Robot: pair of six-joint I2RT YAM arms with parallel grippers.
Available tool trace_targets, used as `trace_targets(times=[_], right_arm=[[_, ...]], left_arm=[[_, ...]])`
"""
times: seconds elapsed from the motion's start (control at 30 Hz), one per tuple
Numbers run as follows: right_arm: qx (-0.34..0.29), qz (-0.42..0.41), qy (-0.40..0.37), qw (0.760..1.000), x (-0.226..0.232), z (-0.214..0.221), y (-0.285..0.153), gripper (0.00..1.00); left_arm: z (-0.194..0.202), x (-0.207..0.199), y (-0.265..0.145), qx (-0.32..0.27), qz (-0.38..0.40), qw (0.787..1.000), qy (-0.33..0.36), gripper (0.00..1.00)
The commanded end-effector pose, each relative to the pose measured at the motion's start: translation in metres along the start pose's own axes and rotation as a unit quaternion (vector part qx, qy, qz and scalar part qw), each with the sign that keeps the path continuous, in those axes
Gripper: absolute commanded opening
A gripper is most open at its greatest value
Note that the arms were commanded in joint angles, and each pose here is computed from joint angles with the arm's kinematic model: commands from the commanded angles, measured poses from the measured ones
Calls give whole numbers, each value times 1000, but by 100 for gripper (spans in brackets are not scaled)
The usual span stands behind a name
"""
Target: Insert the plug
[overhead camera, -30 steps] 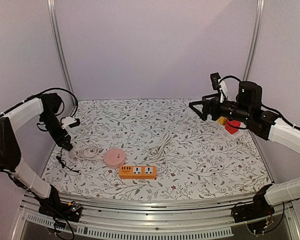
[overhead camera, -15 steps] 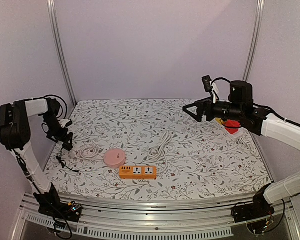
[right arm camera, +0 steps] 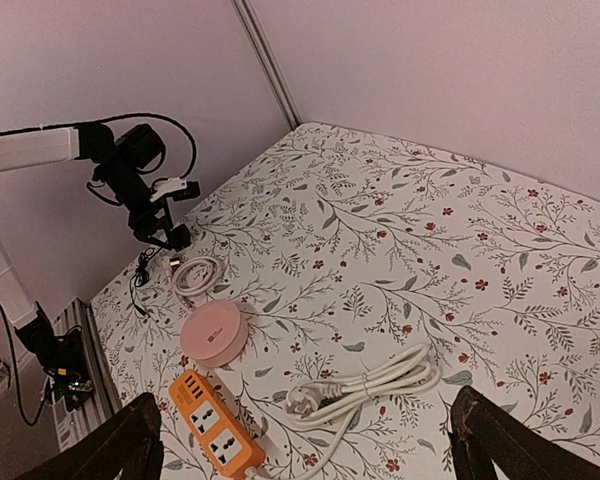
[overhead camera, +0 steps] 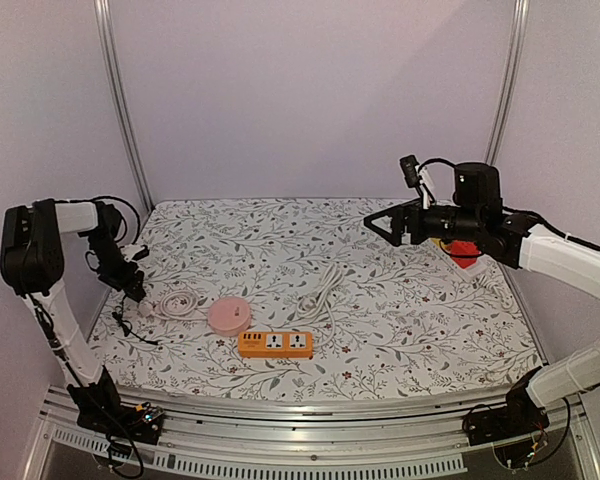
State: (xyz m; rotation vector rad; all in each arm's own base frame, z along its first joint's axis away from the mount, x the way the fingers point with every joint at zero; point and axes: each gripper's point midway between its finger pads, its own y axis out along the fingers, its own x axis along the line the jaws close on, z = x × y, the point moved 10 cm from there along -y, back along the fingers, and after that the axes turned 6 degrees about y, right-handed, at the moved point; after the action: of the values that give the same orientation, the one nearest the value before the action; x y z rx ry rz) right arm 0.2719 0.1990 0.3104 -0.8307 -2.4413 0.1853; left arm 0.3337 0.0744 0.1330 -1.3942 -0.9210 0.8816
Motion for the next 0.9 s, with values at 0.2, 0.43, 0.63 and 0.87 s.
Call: trace_targets(times=[0.2, 0.43, 0.63, 0.87], right_arm=[[1, -10, 4, 1000, 6, -8, 2, 99], [-4, -10, 1, 1000, 8, -12, 0, 99], [-5, -8, 2, 1000, 7, -15, 2, 99], [35, 65, 53, 996, -3, -28, 16, 98]], left_arm=[[-1, 6, 18, 14, 8, 1000, 18, 61], [-1, 2, 14, 2, 25, 999, 26, 30], [-2, -11, -9, -34, 24, 998, 53, 0], [-16, -103, -110, -138, -94, 956, 239, 0]])
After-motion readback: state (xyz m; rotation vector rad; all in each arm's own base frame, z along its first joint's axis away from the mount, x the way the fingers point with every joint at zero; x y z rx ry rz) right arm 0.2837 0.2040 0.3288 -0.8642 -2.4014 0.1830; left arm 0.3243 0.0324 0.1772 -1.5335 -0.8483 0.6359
